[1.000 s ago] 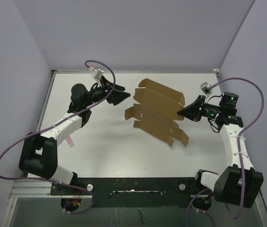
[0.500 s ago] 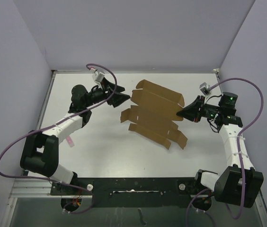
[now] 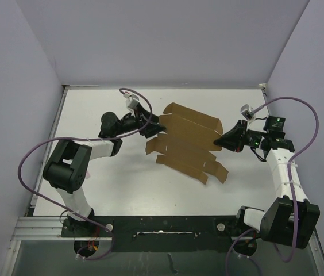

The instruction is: Fold the paper box

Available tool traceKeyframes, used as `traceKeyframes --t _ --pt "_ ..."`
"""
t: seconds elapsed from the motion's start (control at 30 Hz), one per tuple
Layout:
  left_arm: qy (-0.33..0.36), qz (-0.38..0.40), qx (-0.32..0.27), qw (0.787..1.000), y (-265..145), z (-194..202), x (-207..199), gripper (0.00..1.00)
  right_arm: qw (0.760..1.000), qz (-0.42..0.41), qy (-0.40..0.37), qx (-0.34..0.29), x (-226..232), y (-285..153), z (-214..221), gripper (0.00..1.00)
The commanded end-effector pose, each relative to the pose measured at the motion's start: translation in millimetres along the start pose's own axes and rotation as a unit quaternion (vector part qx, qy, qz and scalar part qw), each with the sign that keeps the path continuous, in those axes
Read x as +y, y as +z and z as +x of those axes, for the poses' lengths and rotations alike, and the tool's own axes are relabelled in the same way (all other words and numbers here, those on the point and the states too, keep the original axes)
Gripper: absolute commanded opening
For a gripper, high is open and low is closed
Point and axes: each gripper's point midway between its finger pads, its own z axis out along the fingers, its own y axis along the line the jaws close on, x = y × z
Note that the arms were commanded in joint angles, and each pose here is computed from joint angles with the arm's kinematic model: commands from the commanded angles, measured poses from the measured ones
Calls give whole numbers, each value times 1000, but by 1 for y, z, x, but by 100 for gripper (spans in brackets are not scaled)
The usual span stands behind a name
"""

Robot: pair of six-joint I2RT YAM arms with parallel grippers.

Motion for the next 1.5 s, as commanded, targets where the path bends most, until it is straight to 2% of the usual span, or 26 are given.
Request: traceKeyframes --t 0.0,0.17,0.23,0.33,0.37,0.4,0.5,0.7,0.87,1.23,1.47 --pt "58 62 -23 996 15 -15 -28 63 999 -21 -35 -13 9 -2 -16 0" --pt "63 66 -23 996 22 -9 -35 46 1000 -8 -30 -5 3 -1 -13 0" --pt "65 68 -19 995 24 -8 -35 31 1000 -7 -29 -3 3 -1 -13 0" --pt "73 71 -19 995 25 -7 -35 3 999 -2 -34 1 2 -1 -12 0" --pt "77 72 -20 994 24 -7 -35 0 999 3 -34 3 0 -1 -11 0" --pt "81 73 -20 994 23 -6 -35 0 999 10 -33 7 -3 -2 -10 0" --pt "93 76 -21 993 22 -6 -35 0 999 28 -30 15 -10 -2 -6 9" --pt "104 78 -21 991 23 -7 -32 0 999 39 -24 30 -22 3 3 33" --pt "99 83 -20 991 21 -1 -30 0 998 43 -23 38 -32 10 7 42" --pt "97 90 -14 991 23 1 -28 0 997 31 -56 48 -37 26 10 43" --pt "96 89 -14 991 25 1 -25 0 997 26 -63 47 -33 29 9 23"
